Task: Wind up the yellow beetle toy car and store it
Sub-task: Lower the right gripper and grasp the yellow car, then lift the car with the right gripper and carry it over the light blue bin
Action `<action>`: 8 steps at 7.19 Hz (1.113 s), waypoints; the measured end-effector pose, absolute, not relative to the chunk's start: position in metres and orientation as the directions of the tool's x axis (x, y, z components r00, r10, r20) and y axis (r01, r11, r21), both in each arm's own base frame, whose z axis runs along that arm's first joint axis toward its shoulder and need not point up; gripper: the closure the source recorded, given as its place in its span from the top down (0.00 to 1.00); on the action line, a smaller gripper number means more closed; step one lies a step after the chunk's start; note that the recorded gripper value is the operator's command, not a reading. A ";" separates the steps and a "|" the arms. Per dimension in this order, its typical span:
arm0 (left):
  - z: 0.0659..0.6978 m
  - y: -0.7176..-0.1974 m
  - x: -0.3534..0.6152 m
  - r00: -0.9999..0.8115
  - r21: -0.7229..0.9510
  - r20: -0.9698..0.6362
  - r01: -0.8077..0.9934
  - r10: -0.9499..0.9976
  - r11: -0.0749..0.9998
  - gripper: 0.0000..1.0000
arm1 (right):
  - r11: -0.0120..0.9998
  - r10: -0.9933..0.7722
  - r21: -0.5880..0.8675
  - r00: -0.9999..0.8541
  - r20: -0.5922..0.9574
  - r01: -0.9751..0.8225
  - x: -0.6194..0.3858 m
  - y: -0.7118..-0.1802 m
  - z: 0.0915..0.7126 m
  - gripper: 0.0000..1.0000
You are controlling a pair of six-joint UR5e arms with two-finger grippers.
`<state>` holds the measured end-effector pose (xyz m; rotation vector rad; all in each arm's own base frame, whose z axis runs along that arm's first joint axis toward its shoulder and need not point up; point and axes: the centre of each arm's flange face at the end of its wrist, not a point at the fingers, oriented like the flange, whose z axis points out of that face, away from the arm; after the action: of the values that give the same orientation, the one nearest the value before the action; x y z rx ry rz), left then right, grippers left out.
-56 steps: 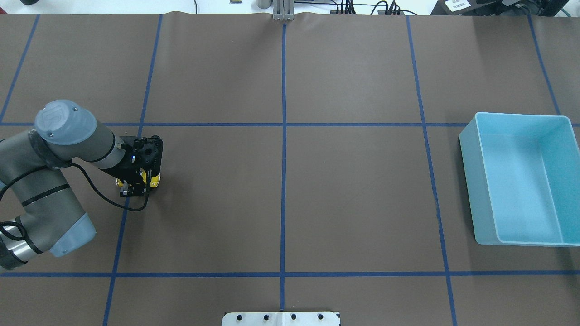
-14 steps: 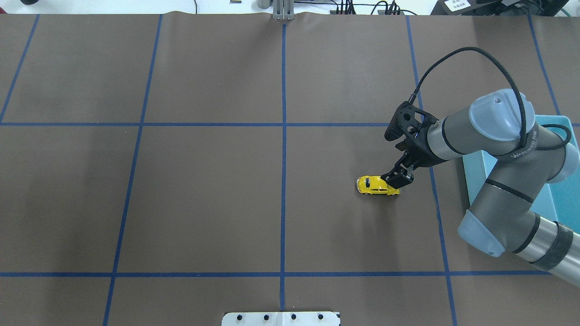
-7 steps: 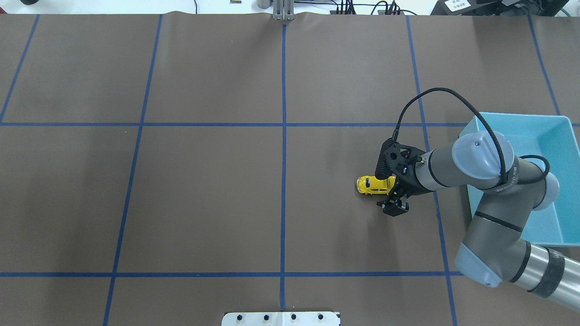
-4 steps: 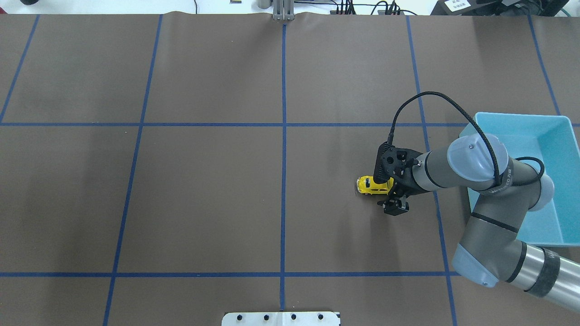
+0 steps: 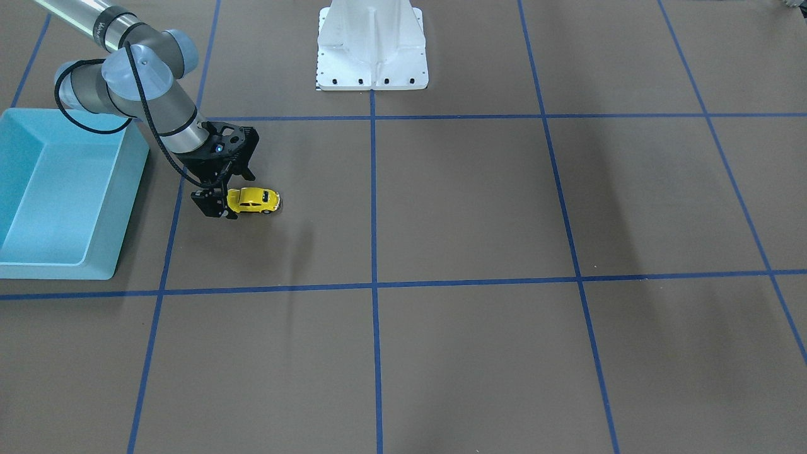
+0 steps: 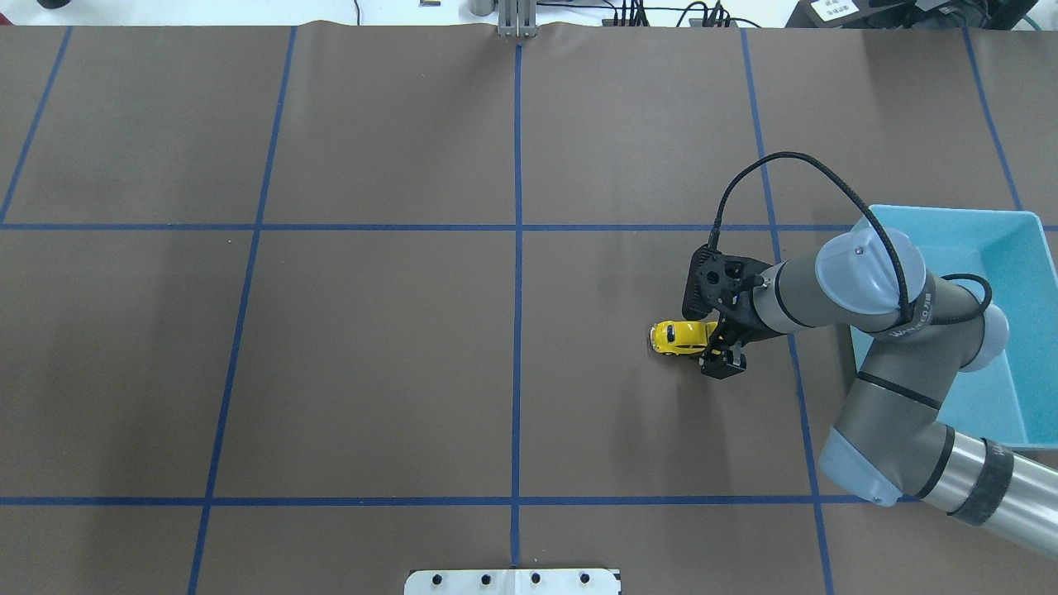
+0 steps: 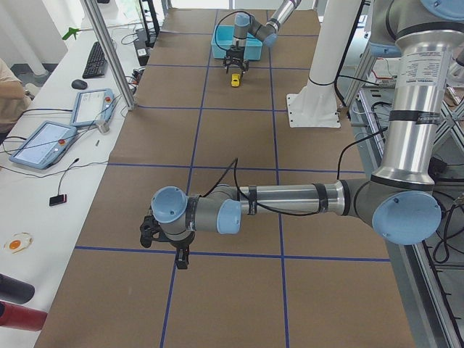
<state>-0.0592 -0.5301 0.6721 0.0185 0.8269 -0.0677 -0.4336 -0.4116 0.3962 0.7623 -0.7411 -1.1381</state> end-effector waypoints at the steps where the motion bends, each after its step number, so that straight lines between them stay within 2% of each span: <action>1: 0.672 -0.530 -0.059 0.675 -0.010 -0.736 0.067 -0.053 0.998 1.00 | 0.237 -0.960 0.832 0.251 0.123 0.501 -0.438 -0.415 0.395 0.98; 3: 0.672 -0.530 -0.059 0.675 -0.010 -0.736 0.067 -0.053 0.998 1.00 | 0.240 -0.960 0.831 0.250 0.126 0.502 -0.444 -0.417 0.395 0.82; 4: 0.672 -0.530 -0.059 0.675 -0.010 -0.736 0.067 -0.053 0.998 1.00 | 0.242 -0.960 0.831 0.250 0.129 0.501 -0.446 -0.417 0.394 0.70; 6: 0.672 -0.530 -0.059 0.675 -0.011 -0.736 0.067 -0.054 0.998 1.00 | 0.243 -0.960 0.832 0.248 0.132 0.499 -0.449 -0.415 0.392 0.11; 7: 0.673 -0.530 -0.059 0.674 -0.012 -0.736 0.067 -0.054 0.998 1.00 | 0.242 -0.960 0.834 0.248 0.131 0.496 -0.449 -0.414 0.390 0.00; 8: 0.672 -0.530 -0.059 0.674 -0.011 -0.737 0.067 -0.053 0.998 1.00 | 0.248 -0.958 0.837 0.252 0.137 0.488 -0.447 -0.413 0.386 0.00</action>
<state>-0.0591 -0.5300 0.6721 0.0177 0.8282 -0.0679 -0.4467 -0.4132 0.3859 0.7630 -0.7570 -1.1251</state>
